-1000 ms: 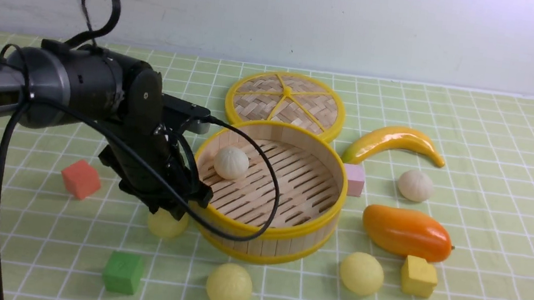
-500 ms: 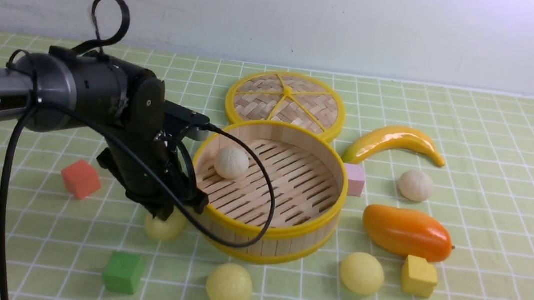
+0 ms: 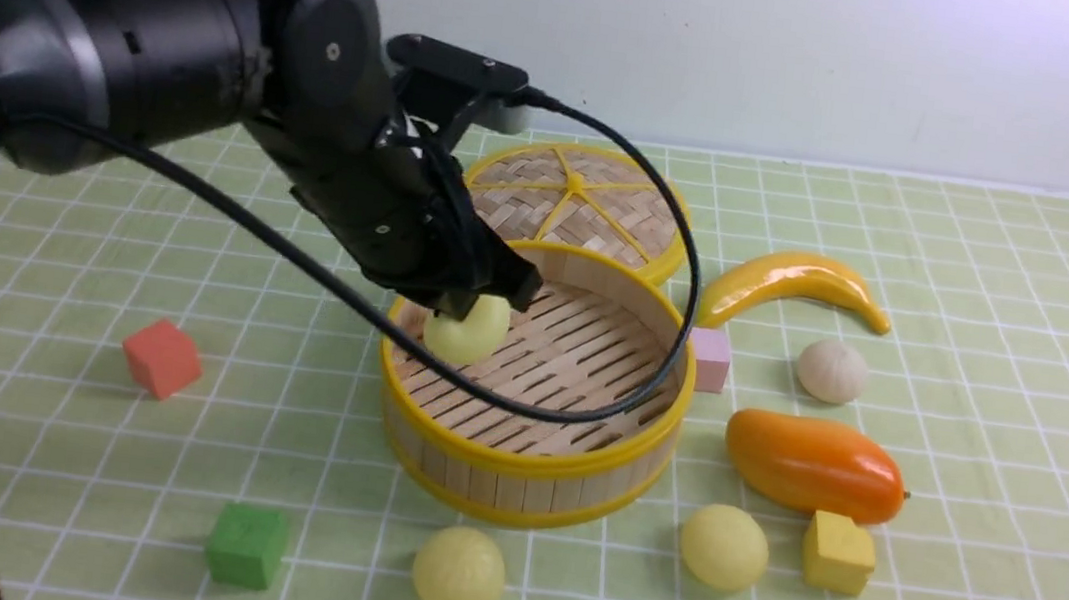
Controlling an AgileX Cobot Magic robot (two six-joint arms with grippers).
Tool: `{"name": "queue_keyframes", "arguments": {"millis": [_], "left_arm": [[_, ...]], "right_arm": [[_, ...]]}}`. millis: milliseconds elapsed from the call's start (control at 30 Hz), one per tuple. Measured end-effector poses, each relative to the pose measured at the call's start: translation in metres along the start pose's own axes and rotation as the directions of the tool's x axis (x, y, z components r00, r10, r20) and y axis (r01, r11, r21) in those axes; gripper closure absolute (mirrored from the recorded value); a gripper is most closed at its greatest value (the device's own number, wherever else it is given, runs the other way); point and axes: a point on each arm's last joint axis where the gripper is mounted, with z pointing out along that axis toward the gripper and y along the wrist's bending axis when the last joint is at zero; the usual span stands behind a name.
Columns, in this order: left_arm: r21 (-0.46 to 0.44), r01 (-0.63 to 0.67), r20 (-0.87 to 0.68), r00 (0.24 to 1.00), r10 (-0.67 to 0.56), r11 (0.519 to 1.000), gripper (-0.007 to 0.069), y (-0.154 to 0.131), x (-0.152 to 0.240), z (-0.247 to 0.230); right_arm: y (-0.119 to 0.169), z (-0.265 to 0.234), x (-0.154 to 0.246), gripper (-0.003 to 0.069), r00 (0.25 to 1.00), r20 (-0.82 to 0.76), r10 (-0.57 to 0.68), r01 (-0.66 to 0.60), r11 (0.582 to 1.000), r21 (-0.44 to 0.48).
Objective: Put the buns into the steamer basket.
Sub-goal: Use the left arm to put the steamed stuffed bun into the steamer, then use the left arm to grab a steamed stuffed bun
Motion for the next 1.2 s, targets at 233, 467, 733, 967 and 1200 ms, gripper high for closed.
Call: {"name": "queue_keyframes", "arguments": {"millis": [233, 467, 733, 967, 1200], "left_arm": [[-0.001, 0.011, -0.116, 0.993, -0.011, 1.0, 0.06, 0.004, 0.008, 0.068], [-0.006, 0.012, -0.109, 0.994, -0.013, 1.0, 0.0363, 0.005, 0.004, 0.074], [-0.006, 0.09, -0.105, 0.99, -0.091, 0.996, 0.0203, -0.006, -0.016, -0.015], [0.065, -0.018, -0.293, 0.955, 0.036, 0.998, 0.0512, -0.063, 0.049, -0.026], [0.085, -0.022, -0.323, 0.945, 0.049, 0.996, 0.049, -0.076, 0.072, 0.01]], "right_arm": [[0.0, 0.0, 0.0, 0.0419, 1.0, 0.0, 0.0, 0.0, 1.0, 0.0], [0.0, 0.0, 0.0, 0.0419, 1.0, 0.0, 0.0, 0.0, 1.0, 0.0], [0.0, 0.0, 0.0, 0.0419, 1.0, 0.0, 0.0, 0.0, 1.0, 0.0], [0.0, 0.0, 0.0, 0.0419, 1.0, 0.0, 0.0, 0.0, 1.0, 0.0], [0.0, 0.0, 0.0, 0.0419, 1.0, 0.0, 0.0, 0.0, 1.0, 0.0]]}}
